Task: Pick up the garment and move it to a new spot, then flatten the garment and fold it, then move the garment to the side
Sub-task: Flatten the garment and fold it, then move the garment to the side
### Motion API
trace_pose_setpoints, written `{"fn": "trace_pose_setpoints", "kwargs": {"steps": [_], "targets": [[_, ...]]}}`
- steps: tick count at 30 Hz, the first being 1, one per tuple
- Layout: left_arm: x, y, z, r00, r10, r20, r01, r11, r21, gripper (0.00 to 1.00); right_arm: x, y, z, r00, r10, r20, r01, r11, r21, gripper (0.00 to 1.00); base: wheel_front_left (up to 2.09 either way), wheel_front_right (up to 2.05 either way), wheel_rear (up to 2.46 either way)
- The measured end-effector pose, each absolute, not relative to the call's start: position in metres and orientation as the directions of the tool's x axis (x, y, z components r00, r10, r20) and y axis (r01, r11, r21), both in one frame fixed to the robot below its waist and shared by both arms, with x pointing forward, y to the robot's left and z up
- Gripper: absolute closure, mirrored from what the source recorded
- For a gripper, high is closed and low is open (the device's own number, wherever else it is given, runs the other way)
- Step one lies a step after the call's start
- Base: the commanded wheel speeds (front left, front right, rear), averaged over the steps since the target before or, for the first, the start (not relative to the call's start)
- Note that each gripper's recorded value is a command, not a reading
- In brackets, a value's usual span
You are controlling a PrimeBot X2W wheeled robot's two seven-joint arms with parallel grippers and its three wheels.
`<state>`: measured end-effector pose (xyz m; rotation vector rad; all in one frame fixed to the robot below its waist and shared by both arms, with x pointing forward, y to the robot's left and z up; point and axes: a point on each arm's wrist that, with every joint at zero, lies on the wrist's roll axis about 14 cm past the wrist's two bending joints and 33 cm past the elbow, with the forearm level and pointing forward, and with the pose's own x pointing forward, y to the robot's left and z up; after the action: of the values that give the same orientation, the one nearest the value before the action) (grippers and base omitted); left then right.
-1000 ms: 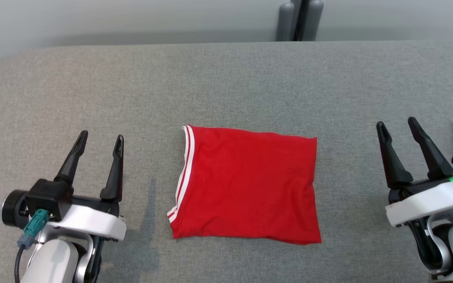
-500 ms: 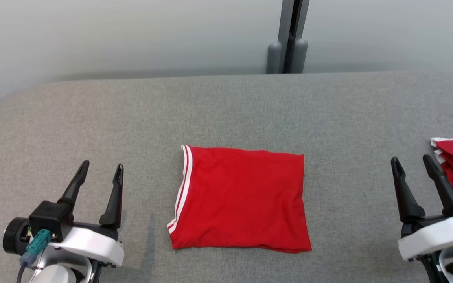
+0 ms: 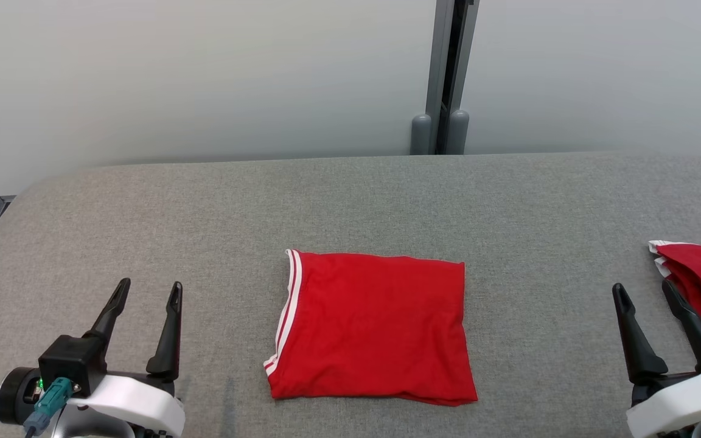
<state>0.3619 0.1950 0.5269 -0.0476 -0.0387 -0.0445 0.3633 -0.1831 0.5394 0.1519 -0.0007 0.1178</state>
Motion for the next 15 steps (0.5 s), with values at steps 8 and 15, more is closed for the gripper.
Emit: {"fn": "trace_pose_setpoints", "kwargs": {"steps": [8, 15], "targets": [[0.3601, 0.1985, 0.5277, 0.999, -0.025, 0.042, 0.027, 0.998, -0.048, 0.00, 0.3608, -0.1858, 0.5396, 0.994, 0.107, 0.001, -0.106, 0.984, 0.147, 0.00, 0.00, 0.00, 0.00], [0.3607, 0.1990, 0.5279, 0.999, -0.020, 0.040, 0.022, 0.998, -0.057, 0.00, 0.3614, -0.1855, 0.5386, 0.994, 0.108, -0.005, -0.106, 0.983, 0.147, 0.00, 0.00, 0.00, 0.00]]}}
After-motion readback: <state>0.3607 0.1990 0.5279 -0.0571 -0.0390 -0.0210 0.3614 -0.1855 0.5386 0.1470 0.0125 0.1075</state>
